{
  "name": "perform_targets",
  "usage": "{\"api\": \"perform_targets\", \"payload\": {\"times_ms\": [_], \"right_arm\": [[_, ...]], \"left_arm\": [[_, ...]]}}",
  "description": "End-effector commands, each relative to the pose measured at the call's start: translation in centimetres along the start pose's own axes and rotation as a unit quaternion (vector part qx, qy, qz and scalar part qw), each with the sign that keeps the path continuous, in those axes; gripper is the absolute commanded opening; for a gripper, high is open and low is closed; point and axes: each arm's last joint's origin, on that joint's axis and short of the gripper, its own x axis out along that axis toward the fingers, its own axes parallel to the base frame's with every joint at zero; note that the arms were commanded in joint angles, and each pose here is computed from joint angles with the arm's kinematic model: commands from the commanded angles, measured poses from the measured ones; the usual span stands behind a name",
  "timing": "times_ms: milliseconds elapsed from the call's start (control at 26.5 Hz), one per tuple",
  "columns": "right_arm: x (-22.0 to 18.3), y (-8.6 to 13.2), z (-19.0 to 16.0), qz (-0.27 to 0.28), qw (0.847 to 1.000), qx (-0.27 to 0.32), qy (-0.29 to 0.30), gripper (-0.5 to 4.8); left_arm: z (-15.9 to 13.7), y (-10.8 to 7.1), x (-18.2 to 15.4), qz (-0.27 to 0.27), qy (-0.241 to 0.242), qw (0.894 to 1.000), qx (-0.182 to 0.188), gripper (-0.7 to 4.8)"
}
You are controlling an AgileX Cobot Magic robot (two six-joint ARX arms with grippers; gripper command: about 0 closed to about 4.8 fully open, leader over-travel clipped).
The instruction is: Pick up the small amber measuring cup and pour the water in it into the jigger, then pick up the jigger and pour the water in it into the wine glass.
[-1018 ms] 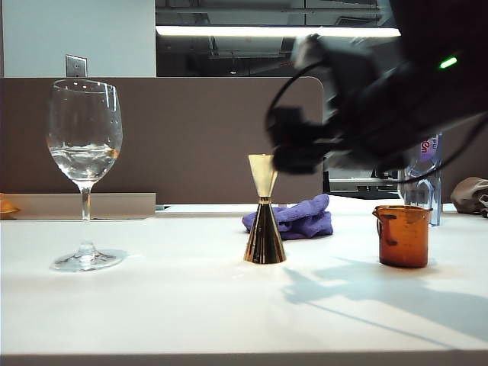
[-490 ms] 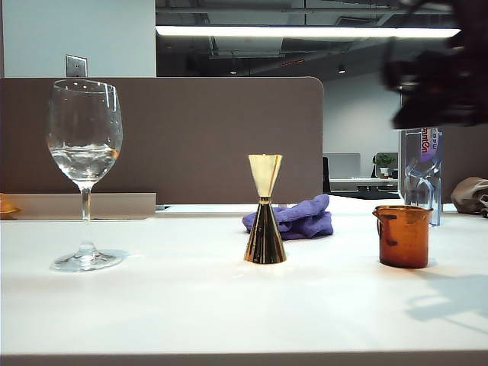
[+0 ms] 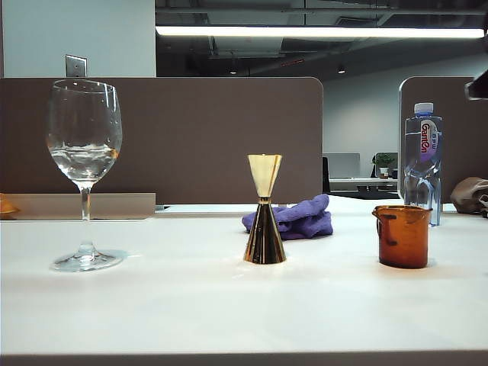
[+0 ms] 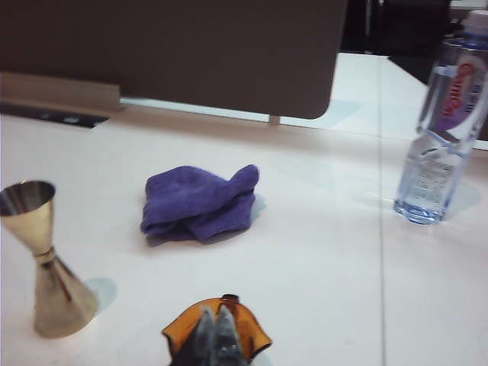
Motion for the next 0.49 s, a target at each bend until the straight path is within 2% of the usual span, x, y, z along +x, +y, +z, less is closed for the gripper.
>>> {"api": "perform_targets", "payload": {"times_ms": [38, 490], "right_arm": [[-0.3, -0.3, -0.3, -0.015, 1.000, 0.018, -0.012, -0.05], [-2.2, -1.7, -2.0, -0.073, 0.996, 0.022, -0.047, 0.01]], "left_arm": [[0.0, 0.0, -0.1, -0.001, 0.000, 1.000, -0.002, -0.02], [0.0, 0.0, -0.1, -0.001, 0.000, 1.000, -0.002, -0.02]]}}
